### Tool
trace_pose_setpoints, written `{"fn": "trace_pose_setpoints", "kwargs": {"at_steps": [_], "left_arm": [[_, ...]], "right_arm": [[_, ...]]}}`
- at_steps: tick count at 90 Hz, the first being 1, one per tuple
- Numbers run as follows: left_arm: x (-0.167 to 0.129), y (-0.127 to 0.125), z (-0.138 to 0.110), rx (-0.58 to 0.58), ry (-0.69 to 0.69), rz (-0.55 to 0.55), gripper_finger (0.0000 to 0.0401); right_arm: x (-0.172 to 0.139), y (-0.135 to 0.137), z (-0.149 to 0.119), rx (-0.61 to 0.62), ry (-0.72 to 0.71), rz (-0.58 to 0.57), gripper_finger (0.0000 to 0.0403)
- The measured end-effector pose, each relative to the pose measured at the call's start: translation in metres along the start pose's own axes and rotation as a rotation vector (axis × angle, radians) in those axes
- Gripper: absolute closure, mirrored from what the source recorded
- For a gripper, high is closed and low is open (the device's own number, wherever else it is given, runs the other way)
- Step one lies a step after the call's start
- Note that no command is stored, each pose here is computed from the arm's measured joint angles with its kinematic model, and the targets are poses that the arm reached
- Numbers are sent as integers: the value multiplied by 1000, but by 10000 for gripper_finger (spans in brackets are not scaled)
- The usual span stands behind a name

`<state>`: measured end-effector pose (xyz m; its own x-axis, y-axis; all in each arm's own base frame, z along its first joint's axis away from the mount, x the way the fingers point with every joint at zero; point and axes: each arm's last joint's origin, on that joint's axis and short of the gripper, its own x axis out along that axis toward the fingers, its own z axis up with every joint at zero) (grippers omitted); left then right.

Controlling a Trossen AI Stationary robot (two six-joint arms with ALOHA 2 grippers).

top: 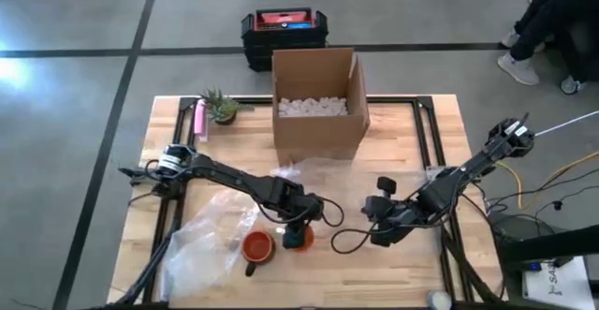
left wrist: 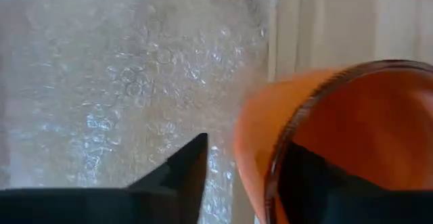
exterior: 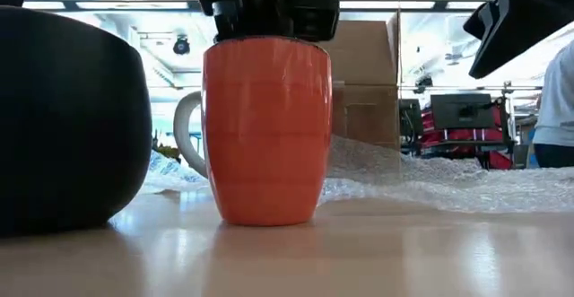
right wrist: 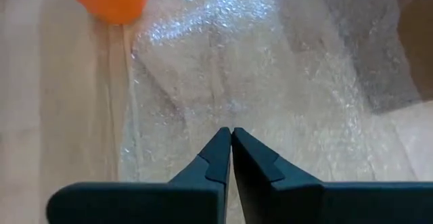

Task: Wrap mug
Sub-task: Wrap the orange mug with the right transparent bubble wrap

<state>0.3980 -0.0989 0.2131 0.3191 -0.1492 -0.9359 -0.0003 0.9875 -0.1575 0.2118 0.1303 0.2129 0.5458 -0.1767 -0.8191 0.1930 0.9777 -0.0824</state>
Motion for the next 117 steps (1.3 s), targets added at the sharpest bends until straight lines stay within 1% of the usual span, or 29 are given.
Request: {"fn": "trace_pose_setpoints", "kwargs": {"at_steps": [5, 10, 15, 25, 28, 33, 41, 47, 52, 66, 76, 82, 100, 117], "left_arm": [[-4, -1, 1, 3, -8, -2, 364], [-12, -2, 3, 7, -20, -1, 386], [-25, -4, 9, 10, -62, -17, 384], [-55, -10, 21, 38, -164, -10, 377], [-62, -11, 26, 56, -199, 13, 380], [-71, -11, 33, 88, -259, 80, 388], [-76, -3, 43, 121, -349, 179, 394], [-75, 6, 53, 125, -426, 189, 390], [-68, 17, 59, 108, -451, 201, 387], [-46, 48, 69, 55, -429, 227, 392], [-33, 70, 73, 22, -404, 186, 397], [-24, 80, 74, 5, -389, 194, 396], [-7, 97, 75, -14, -360, 209, 394], [-1, 99, 76, 4, -354, 196, 389]], "right_arm": [[0, 0, 0, 7, 2, 2, 401], [-1, 0, -1, 10, 9, 13, 401], [-2, 0, 0, 26, 12, 30, 401], [-7, 2, 1, 45, 31, 79, 401], [-10, 3, 2, 44, 32, 95, 401], [-17, 5, 4, 45, 16, 117, 401], [-27, 7, 5, 40, -11, 151, 401], [-35, 8, 5, 37, -32, 169, 401], [-42, 9, 6, 37, -55, 184, 401], [-58, 6, 4, 45, -128, 192, 401], [-64, 3, 4, 65, -149, 204, 401], [-66, 1, 4, 75, -153, 208, 401], [-65, 0, 3, 69, -146, 181, 401], [-64, -1, 2, 73, -149, 178, 401]]}}
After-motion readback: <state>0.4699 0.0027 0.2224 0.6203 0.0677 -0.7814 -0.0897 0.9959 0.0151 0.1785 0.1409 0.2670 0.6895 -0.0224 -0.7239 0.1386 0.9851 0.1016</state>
